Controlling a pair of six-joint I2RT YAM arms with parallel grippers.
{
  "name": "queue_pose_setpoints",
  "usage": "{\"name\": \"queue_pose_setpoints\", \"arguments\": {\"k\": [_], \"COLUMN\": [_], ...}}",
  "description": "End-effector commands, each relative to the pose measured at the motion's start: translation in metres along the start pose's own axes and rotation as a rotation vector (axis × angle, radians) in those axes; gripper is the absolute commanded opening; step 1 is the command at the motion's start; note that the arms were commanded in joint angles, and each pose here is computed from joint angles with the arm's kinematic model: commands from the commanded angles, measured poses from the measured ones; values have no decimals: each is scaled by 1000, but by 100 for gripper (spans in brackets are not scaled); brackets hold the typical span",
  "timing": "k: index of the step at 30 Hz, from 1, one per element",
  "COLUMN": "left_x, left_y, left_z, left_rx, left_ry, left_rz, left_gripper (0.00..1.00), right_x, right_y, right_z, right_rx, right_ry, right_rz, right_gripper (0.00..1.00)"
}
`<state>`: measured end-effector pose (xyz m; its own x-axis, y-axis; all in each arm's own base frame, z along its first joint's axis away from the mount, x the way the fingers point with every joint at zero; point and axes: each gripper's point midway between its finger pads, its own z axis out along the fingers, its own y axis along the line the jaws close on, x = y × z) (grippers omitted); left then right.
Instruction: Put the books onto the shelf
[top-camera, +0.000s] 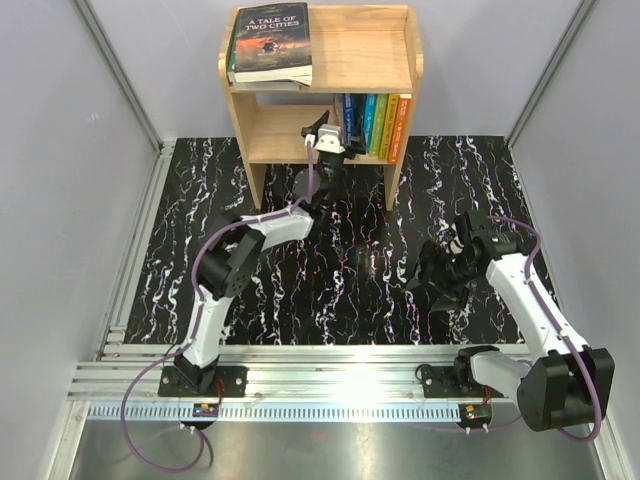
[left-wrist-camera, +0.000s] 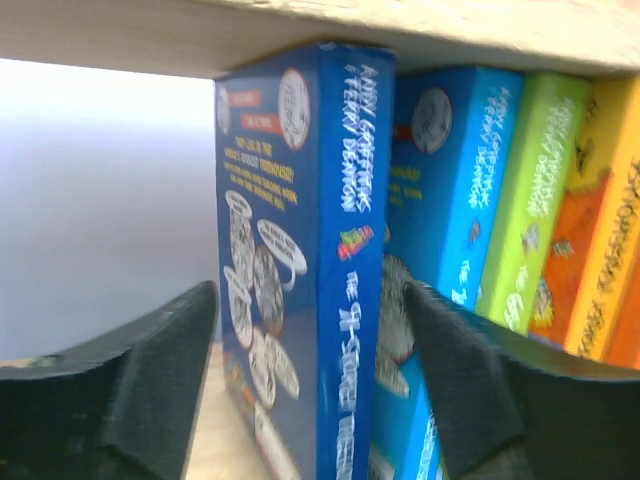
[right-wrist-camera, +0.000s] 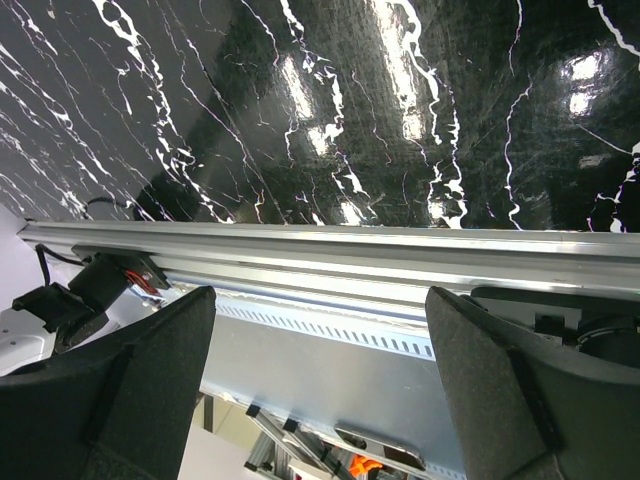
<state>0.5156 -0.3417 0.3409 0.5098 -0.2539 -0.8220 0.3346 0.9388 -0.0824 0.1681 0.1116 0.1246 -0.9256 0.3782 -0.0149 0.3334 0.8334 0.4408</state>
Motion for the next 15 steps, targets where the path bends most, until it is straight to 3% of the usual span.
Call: {"name": "queue_pose_setpoints", "arguments": {"k": [1, 7, 15], "left_x": [-109, -124, -136], "left_y": [-74, -71, -63], "left_z": [-28, -42, -99], "left_rx": [260, 267, 212], "left_ry": [-325, -276, -49], "left_rz": [-142, -136, -250], "left_gripper": [90, 96, 99], "right_x": [-3, -3, -9], "right_y": [6, 9, 22], "right_z": [-5, -9, -27], "right_rx": [-21, -41, -84], "right_ry": [-36, -52, -121], "right_rz": [-19, -13, -33], "right_gripper": [93, 93, 93]}}
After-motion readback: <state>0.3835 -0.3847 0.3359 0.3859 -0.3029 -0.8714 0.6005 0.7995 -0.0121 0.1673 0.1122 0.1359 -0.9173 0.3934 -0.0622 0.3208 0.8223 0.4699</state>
